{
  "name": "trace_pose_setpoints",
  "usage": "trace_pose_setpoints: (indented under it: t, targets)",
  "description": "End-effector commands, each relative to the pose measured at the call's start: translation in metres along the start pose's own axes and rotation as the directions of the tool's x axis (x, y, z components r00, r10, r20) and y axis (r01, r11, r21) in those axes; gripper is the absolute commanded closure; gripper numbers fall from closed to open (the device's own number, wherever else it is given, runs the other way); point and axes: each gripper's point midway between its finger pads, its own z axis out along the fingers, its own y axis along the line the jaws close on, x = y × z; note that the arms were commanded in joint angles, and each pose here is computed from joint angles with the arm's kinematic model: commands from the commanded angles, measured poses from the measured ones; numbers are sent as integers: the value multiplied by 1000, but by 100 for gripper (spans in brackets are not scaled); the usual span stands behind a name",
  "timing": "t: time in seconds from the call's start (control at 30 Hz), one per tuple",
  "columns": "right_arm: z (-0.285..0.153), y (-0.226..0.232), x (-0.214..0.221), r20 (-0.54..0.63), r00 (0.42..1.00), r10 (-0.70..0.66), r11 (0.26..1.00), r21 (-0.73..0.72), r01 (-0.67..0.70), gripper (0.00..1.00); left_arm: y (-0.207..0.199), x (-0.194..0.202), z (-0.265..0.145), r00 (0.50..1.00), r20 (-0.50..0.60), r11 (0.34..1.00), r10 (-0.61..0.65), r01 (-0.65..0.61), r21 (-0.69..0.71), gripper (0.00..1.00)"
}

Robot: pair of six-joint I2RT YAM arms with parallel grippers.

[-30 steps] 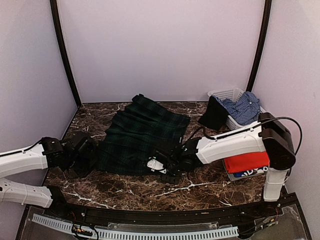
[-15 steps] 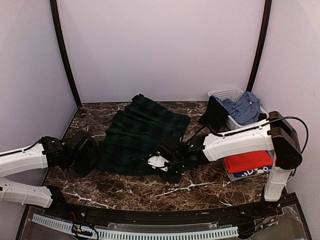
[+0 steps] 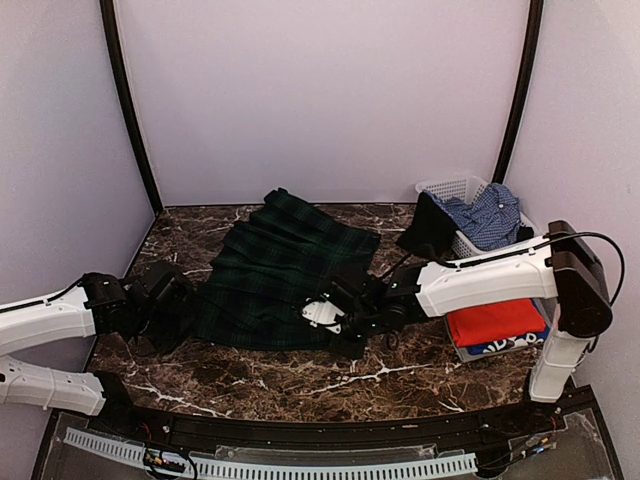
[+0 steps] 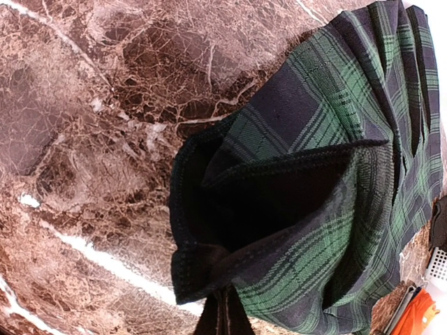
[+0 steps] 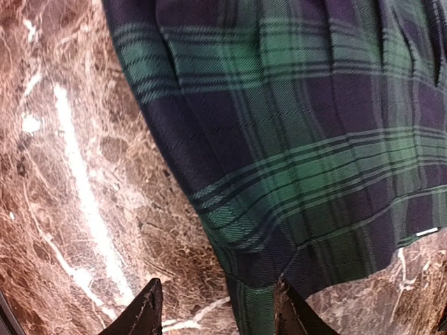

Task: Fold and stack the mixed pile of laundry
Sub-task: Pick up the flattened skirt from the center of the board.

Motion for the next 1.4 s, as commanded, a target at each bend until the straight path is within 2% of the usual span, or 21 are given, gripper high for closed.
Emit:
trace_pose_setpoints:
  t: [0.0, 0.23, 0.4, 0.5, 0.63, 0.9, 0.93, 1.1, 1.23, 1.37]
  targets:
    - [-7, -16, -9, 46, 999, 18, 999, 46, -20, 49, -5, -8, -7, 1000, 25, 1000, 1, -1, 15, 100]
    - [23, -3, 12, -34, 999, 40, 999, -2, -40, 50, -4, -10, -8, 999, 32, 1000, -7, 6, 14, 100]
    - [36, 7, 22, -74, 997, 31, 999, -42, -34, 57, -2, -13, -9, 999, 45, 1000, -19, 18, 14, 100]
    - [41, 17, 26, -91, 996, 11, 997, -79, -18, 71, 2, -14, -10, 998, 47, 999, -35, 34, 18, 100]
    - [47, 35, 28, -112, 993, -24, 994, -112, 11, 100, 9, -11, -10, 998, 32, 998, -59, 58, 30, 100]
    - [9, 81, -3, -47, 996, -70, 979, -197, 59, 100, 40, 2, -25, 994, -56, 995, -90, 93, 48, 100]
    - [3, 84, -6, -39, 997, -68, 978, -202, 58, 100, 45, 0, -31, 995, -53, 995, -89, 91, 41, 100]
    - [-28, 90, -23, 21, 999, -44, 970, -238, 47, 100, 35, -22, -71, 996, -1, 980, -87, 86, 181, 100]
    - [-47, 80, -39, 67, 998, -3, 964, -266, 21, 100, 4, -43, -98, 997, 81, 971, -15, -5, 239, 100]
    - [-65, 63, -50, 111, 992, 66, 950, -311, -28, 100, -62, -64, -124, 980, 186, 936, 70, -129, 327, 100]
